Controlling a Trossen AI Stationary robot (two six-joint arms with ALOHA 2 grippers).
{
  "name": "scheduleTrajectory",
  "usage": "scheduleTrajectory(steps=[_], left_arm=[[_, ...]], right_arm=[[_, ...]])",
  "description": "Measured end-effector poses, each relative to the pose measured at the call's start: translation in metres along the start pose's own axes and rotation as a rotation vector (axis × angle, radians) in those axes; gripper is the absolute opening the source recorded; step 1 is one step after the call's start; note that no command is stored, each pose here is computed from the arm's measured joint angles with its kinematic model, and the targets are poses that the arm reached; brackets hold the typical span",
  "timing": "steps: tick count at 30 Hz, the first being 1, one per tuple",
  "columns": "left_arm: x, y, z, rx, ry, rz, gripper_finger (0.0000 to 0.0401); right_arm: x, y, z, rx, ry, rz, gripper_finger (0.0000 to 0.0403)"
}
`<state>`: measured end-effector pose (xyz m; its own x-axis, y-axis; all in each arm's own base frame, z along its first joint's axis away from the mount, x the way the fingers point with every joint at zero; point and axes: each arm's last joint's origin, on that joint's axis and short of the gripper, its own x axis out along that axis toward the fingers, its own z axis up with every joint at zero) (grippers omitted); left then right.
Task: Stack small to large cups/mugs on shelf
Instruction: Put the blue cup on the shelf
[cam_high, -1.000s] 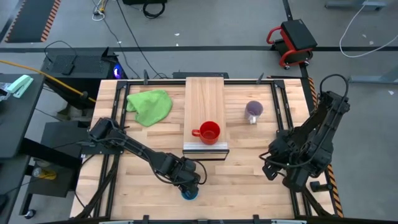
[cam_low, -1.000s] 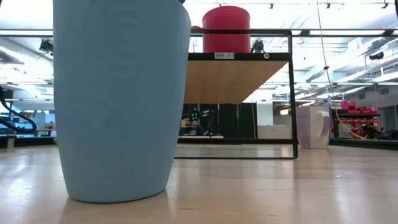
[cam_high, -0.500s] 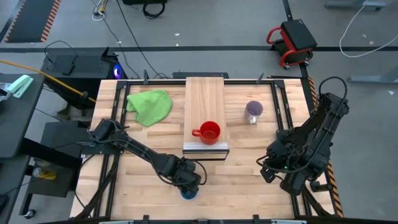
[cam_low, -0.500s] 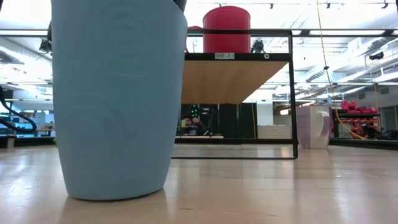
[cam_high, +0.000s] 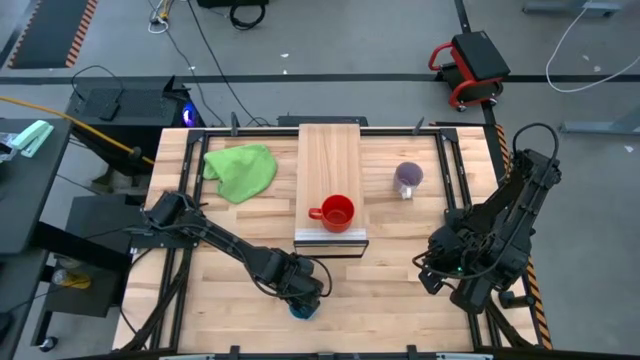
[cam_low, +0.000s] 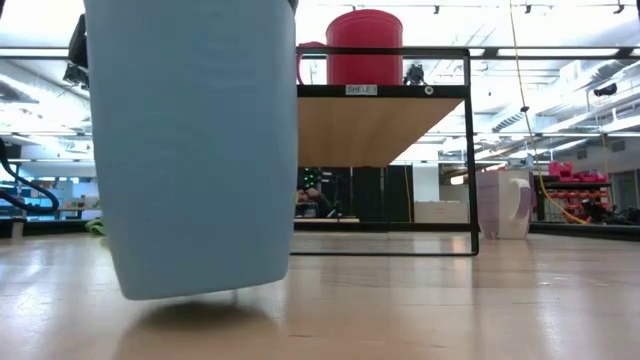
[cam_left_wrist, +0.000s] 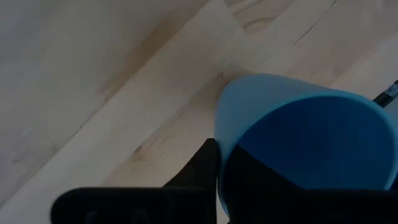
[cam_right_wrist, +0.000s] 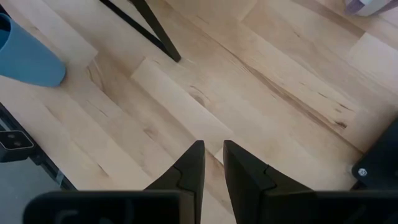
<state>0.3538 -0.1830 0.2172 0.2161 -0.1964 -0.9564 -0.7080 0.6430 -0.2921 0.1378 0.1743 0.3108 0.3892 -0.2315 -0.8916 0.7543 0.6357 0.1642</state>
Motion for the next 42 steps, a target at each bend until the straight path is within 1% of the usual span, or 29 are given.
scheduleTrajectory(steps=[8,12,15,18,22,24,25,27,30,34,42], left_arm=[[0.000,0.000,-0.002,0.012,0.032,-0.007,0.0010],[-0.010,0.003,-0.005,0.017,0.067,0.001,0.0011],[-0.019,0.010,-0.009,0.013,0.110,0.056,0.0010],[-0.038,0.014,-0.013,0.011,0.139,0.135,0.0010],[-0.076,0.016,-0.016,0.026,0.161,0.241,0.0010],[-0.099,0.018,-0.015,0.030,0.146,0.293,0.0011],[-0.109,0.017,-0.012,0.034,0.127,0.279,0.0011],[-0.130,0.015,-0.006,0.054,0.068,0.186,0.0010],[-0.159,0.022,0.008,-0.001,-0.043,0.132,0.0010],[-0.194,0.045,0.023,-0.098,-0.148,0.074,0.0010],[-0.247,0.090,0.042,-0.174,-0.254,-0.030,0.0010]], right_arm=[[0.000,0.000,0.000,-0.004,0.000,0.000,0.0065],[0.000,0.000,0.000,-0.006,0.000,0.000,0.0065],[0.000,0.000,0.000,-0.024,0.001,-0.001,0.0065],[0.000,0.000,0.000,-0.035,-0.004,-0.004,0.0065],[0.000,0.000,0.000,-0.065,-0.009,-0.001,0.0065],[0.000,0.000,0.000,-0.083,-0.010,0.000,0.0065],[0.000,0.000,0.000,-0.091,-0.010,0.000,0.0065],[0.000,0.000,0.000,-0.111,-0.010,0.000,0.0065],[0.000,0.000,0.000,-0.134,-0.009,0.003,0.0065],[-0.002,-0.001,-0.001,-0.162,-0.007,0.012,0.0065],[-0.006,-0.004,-0.005,-0.192,-0.002,0.026,0.0065]])
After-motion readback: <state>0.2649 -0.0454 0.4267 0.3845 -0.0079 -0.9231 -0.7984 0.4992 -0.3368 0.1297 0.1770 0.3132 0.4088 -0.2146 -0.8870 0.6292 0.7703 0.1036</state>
